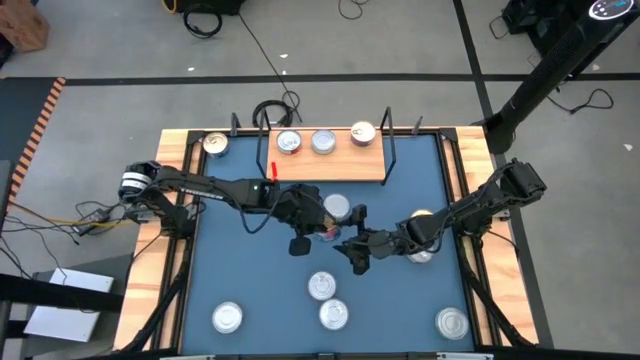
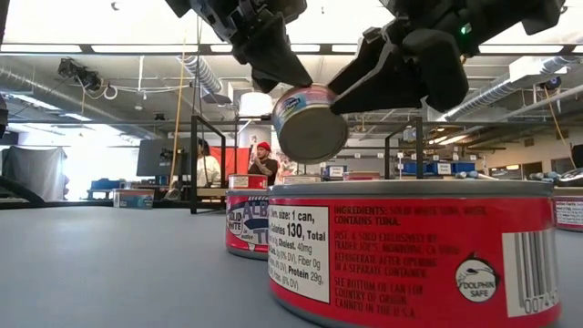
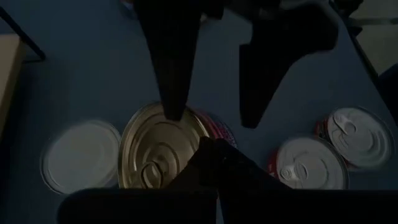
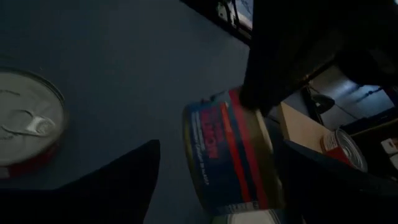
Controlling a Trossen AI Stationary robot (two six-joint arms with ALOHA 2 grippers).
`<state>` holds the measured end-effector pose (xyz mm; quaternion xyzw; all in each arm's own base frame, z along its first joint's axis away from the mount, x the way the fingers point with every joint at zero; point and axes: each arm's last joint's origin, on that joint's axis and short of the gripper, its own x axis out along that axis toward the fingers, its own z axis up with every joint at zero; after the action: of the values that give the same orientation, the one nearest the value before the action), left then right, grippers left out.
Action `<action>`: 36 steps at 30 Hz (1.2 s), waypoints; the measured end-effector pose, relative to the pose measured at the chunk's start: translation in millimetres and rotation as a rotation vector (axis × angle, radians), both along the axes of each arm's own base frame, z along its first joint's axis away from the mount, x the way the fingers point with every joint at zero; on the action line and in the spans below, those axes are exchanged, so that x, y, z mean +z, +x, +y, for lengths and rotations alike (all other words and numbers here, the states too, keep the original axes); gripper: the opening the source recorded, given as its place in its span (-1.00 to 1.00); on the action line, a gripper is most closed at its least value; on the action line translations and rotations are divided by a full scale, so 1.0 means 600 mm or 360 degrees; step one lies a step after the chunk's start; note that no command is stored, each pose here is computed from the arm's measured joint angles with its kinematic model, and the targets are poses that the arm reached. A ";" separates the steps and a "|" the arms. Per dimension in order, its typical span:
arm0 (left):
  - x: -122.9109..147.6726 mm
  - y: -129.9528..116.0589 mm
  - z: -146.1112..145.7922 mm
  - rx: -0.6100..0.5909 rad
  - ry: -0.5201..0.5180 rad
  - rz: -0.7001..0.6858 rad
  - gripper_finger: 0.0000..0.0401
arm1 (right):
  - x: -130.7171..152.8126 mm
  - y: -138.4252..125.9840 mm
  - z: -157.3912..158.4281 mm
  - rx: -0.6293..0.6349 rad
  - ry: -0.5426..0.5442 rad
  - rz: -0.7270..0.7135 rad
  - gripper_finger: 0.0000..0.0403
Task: Stack canned seafood by type on shelf
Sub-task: Stack the blue tuna can on top of the blue tuna can on the shelf
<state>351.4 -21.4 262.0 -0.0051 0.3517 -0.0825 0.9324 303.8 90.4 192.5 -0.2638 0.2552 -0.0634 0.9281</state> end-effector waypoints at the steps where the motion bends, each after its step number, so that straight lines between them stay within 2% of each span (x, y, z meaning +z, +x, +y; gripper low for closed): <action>1: 0.001 0.001 0.000 0.0000 -0.0001 -0.0012 -1.00 | -0.002 0.001 -0.002 -0.0007 -0.0003 0.0008 0.66; 8: 0.001 0.001 -0.001 -0.0002 -0.0002 -0.0012 -1.00 | -0.035 0.014 -0.004 0.0008 -0.0172 0.0102 0.58; 11: 0.000 0.000 -0.001 0.0002 -0.0006 -0.0003 -1.00 | -0.035 0.015 -0.004 -0.0015 -0.0201 0.0091 0.50; 20: 0.001 0.001 -0.001 0.0016 -0.0024 -0.0003 -1.00 | -0.023 0.014 0.000 -0.0030 -0.0201 0.0024 0.00; 28: 0.001 0.000 -0.001 0.0011 -0.0030 -0.0001 -0.90 | -0.022 0.014 -0.001 -0.0033 -0.0196 0.0010 0.00; 36: 0.009 -0.006 -0.009 -0.0017 0.0021 -0.0017 -0.58 | -0.020 0.014 -0.001 -0.0063 -0.0182 -0.0005 0.00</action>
<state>347.6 -26.6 267.5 0.0034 0.3473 -0.0852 0.9339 312.4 89.7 180.3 -0.3112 0.2547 -0.0966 0.9105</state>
